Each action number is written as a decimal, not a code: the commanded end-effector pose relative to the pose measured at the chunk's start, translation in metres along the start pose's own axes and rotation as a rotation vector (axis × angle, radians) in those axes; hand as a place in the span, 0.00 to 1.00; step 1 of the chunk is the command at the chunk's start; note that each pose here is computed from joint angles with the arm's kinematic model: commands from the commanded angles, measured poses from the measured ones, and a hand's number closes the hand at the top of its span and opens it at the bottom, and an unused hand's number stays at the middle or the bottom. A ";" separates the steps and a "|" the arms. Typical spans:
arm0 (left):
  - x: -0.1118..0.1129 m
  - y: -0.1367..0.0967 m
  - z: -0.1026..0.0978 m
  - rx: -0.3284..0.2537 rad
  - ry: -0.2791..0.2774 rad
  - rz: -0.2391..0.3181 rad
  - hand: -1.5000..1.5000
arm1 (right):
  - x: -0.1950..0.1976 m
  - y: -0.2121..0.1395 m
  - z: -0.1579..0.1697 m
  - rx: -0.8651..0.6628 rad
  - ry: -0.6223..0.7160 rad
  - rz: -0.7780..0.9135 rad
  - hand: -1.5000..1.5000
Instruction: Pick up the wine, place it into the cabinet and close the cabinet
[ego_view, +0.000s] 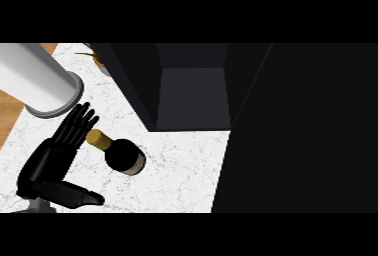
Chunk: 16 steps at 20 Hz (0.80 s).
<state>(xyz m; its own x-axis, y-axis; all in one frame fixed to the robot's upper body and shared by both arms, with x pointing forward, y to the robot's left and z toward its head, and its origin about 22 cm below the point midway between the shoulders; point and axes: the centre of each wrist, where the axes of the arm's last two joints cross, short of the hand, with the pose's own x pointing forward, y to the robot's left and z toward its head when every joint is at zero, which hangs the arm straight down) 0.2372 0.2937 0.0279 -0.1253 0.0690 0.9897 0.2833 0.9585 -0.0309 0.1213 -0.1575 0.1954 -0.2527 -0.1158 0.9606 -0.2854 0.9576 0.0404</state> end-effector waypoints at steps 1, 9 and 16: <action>-0.020 0.017 -0.006 -0.015 0.008 -0.022 0.00 | 0.031 -0.004 0.026 -0.041 -0.098 0.023 0.00; -0.067 0.023 -0.003 -0.004 0.078 0.008 0.00 | 0.032 -0.008 0.031 -0.041 -0.099 0.006 0.00; -0.090 0.027 0.003 0.037 0.072 -0.029 0.00 | 0.031 -0.004 0.028 -0.039 -0.115 0.024 0.00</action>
<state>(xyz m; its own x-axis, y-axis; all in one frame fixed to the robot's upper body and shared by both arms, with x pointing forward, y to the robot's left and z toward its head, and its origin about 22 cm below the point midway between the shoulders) 0.2539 0.3117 -0.0463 -0.0619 0.0420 0.9972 0.2696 0.9627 -0.0238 0.1203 -0.1566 0.1942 -0.2641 -0.1073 0.9585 -0.2718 0.9618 0.0328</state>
